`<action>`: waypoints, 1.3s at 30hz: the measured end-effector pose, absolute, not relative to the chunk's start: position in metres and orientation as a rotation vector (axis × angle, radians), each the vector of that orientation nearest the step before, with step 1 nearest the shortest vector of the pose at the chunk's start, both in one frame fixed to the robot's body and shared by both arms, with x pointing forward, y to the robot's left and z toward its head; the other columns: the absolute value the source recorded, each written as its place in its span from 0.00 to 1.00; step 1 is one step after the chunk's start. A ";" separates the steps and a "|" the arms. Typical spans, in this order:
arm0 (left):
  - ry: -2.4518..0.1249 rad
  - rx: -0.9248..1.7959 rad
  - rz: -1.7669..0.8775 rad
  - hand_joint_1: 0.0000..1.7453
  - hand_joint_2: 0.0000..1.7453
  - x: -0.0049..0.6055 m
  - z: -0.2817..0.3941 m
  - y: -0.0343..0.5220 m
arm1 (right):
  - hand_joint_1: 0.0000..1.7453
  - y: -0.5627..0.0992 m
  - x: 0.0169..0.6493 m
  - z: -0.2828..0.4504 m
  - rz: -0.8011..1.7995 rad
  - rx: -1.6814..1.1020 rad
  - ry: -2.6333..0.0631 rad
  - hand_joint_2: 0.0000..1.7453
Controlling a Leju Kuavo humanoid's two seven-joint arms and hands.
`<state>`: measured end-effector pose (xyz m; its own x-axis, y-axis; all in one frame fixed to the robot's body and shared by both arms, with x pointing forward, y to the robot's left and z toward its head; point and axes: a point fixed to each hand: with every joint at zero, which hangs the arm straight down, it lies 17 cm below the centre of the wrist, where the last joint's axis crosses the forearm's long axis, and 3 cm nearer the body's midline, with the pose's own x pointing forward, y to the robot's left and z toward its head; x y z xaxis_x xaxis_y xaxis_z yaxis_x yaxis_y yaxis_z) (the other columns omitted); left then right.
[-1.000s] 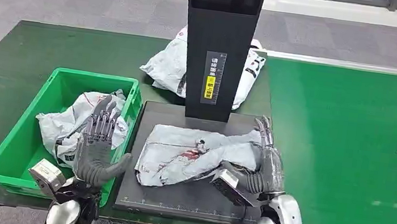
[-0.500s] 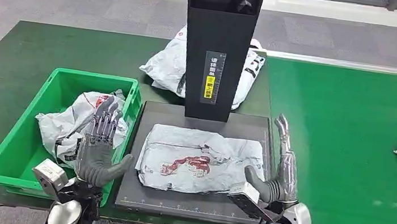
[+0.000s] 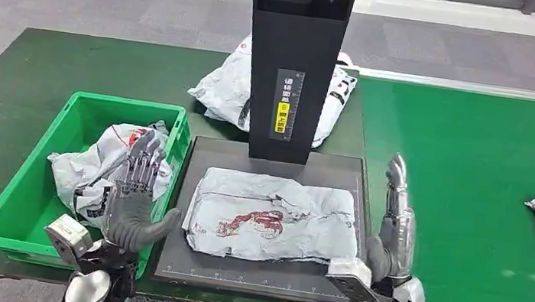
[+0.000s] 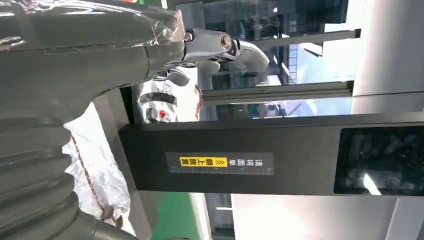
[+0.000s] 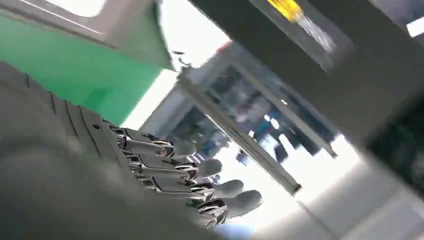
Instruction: Moved the parcel from conveyor to table for the left to box.
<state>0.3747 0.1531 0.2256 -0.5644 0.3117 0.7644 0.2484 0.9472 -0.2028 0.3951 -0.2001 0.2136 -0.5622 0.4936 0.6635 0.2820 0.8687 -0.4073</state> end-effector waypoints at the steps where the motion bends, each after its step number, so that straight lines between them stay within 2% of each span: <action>1: -2.195 -0.371 0.080 0.00 1.00 0.376 0.224 0.153 | 0.00 -0.205 0.394 0.217 0.296 -0.552 -2.213 1.00; 6: -2.187 -0.116 -0.088 0.00 1.00 0.387 0.210 0.137 | 0.00 -0.239 0.386 0.241 0.165 -0.726 -2.274 1.00; 10: -2.136 0.164 -0.302 0.00 1.00 0.417 0.185 0.104 | 0.00 -0.261 0.382 0.265 0.040 -0.929 -2.299 1.00; 15: -2.087 0.169 -0.414 0.00 1.00 0.445 0.169 0.048 | 0.00 -0.256 0.390 0.279 0.039 -0.966 -2.329 1.00; 21: -1.992 0.223 -0.616 0.00 1.00 0.457 0.139 0.011 | 0.00 -0.261 0.396 0.278 -0.006 -0.937 -2.321 1.00; 26: -1.922 0.293 -0.729 0.00 1.00 0.461 0.119 0.001 | 0.00 -0.262 0.402 0.277 -0.026 -0.921 -2.313 1.00; 32: -1.675 0.530 -1.068 0.00 1.00 0.460 0.060 -0.005 | 0.00 -0.259 0.412 0.278 -0.022 -0.902 -2.316 1.00; 39: -1.575 0.588 -1.242 0.00 1.00 0.456 0.037 -0.010 | 0.00 -0.255 0.418 0.275 0.003 -0.881 -2.312 1.00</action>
<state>0.4563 -0.0098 0.0371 -0.3778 -0.8330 0.4042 0.1987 0.3534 0.9141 0.4177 -0.2548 0.2746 -0.5592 0.5946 0.5777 0.5930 0.7738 -0.2225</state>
